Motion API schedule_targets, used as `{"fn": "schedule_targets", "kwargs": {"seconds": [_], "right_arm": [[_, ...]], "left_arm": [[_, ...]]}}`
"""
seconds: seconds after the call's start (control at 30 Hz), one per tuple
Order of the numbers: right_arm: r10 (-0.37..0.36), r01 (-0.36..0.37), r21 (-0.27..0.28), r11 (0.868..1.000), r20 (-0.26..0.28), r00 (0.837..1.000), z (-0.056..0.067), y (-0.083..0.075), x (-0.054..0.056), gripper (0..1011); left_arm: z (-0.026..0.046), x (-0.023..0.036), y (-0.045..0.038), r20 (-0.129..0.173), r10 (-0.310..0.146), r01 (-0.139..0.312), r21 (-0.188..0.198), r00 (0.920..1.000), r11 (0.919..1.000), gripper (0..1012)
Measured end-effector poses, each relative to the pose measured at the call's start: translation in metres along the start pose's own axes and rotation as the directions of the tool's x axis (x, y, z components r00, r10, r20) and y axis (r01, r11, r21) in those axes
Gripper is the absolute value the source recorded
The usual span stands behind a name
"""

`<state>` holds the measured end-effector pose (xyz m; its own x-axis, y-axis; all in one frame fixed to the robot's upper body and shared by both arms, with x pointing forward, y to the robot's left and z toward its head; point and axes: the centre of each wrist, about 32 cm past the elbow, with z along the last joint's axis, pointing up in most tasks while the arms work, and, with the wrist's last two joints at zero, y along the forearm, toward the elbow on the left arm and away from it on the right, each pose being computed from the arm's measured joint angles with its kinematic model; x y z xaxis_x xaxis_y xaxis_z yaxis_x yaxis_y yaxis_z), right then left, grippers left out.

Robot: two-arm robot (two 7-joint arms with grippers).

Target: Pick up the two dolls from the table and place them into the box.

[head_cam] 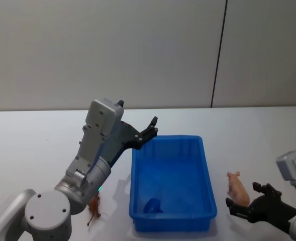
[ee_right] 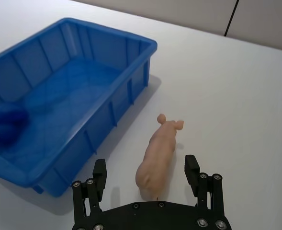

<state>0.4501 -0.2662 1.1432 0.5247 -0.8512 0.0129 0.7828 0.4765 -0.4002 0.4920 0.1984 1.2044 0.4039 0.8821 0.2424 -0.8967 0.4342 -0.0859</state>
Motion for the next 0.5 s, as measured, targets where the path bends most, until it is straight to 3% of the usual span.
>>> {"fn": "schedule_targets", "kwargs": {"seconds": [0.27, 0.5], "right_arm": [[-0.005, 0.004, -0.031, 1.000, -0.019, 1.000, -0.005, 0.009, -0.001, 977], [-0.011, 0.009, -0.046, 0.999, -0.035, 0.999, -0.007, 0.016, 0.000, 813]], "left_arm": [[0.0000, 0.0000, 0.0000, 0.000, 0.000, 0.000, 0.000, 1.0000, 1.0000, 1001], [0.0000, 0.0000, 0.0000, 0.000, 0.000, 0.000, 0.000, 1.0000, 1.0000, 1001]]}}
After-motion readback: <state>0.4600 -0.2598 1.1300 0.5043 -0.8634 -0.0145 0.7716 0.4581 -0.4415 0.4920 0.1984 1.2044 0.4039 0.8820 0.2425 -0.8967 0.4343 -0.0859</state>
